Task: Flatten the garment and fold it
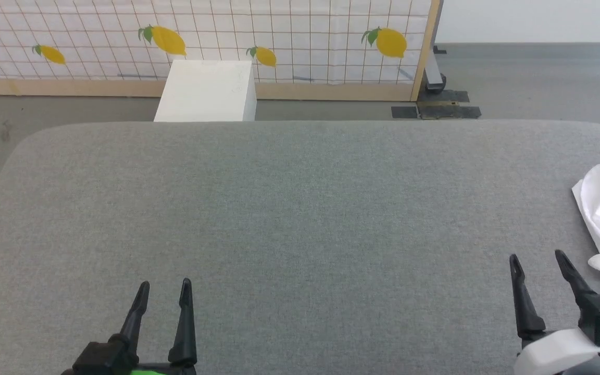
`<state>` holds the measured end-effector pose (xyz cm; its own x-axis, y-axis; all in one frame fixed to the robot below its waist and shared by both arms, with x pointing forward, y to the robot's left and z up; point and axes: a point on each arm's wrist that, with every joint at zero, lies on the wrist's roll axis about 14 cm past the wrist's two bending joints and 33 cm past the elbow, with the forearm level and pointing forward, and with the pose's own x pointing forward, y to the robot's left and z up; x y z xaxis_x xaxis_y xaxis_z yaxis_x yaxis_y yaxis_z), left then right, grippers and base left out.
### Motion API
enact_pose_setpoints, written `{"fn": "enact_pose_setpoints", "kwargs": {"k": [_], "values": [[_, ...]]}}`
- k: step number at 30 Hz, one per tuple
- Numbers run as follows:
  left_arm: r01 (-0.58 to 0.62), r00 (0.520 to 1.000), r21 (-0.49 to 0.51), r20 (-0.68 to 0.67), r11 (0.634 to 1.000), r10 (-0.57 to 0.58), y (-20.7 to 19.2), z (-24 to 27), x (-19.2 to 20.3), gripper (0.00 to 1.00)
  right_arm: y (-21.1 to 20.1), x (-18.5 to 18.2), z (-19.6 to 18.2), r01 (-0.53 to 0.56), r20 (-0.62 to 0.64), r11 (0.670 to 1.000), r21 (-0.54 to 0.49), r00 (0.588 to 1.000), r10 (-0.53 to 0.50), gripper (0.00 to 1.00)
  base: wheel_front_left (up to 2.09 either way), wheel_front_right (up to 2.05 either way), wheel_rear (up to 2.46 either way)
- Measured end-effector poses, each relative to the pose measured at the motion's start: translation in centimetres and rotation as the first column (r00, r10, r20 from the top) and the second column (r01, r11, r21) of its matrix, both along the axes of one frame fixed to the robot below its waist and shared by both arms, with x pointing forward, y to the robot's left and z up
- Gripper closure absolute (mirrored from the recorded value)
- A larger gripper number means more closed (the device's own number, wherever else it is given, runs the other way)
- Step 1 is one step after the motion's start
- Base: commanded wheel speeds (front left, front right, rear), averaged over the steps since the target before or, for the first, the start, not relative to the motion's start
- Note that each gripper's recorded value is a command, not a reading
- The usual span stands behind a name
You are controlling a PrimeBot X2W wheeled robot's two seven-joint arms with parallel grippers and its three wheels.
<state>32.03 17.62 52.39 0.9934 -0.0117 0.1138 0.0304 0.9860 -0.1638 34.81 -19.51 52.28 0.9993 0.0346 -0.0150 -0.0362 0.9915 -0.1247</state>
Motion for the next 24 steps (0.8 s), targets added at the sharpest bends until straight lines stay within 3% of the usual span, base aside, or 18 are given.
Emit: {"fn": "enact_pose_setpoints", "kwargs": {"k": [9, 10, 24], "values": [[0.001, 1.0, -0.02, -0.022, 1.0, -0.002, -0.2, -0.9, -0.6, 0.0, -0.8, -1.1, -1.0, 0.024, -0.016, 0.999, 0.042, 1.0, -0.023, 0.0, 0.0, 0.0, 0.0], [-0.002, 1.0, -0.025, -0.024, 1.0, 0.002, -0.1, -1.0, -0.6, 1.0, -0.8, -1.2, -1.0, 0.026, -0.015, 0.999, 0.042, 1.0, -0.025, 1.0, 0.0, 0.0, 0.0], [0.004, 0.999, -0.023, -0.039, 1.0, -0.005, -0.3, -1.2, -0.5, 1.0, -0.7, -1.2, -1.1, 0.021, -0.021, 0.999, 0.043, 1.0, -0.021, 1.0, 0.0, 0.0, 0.0]]}}
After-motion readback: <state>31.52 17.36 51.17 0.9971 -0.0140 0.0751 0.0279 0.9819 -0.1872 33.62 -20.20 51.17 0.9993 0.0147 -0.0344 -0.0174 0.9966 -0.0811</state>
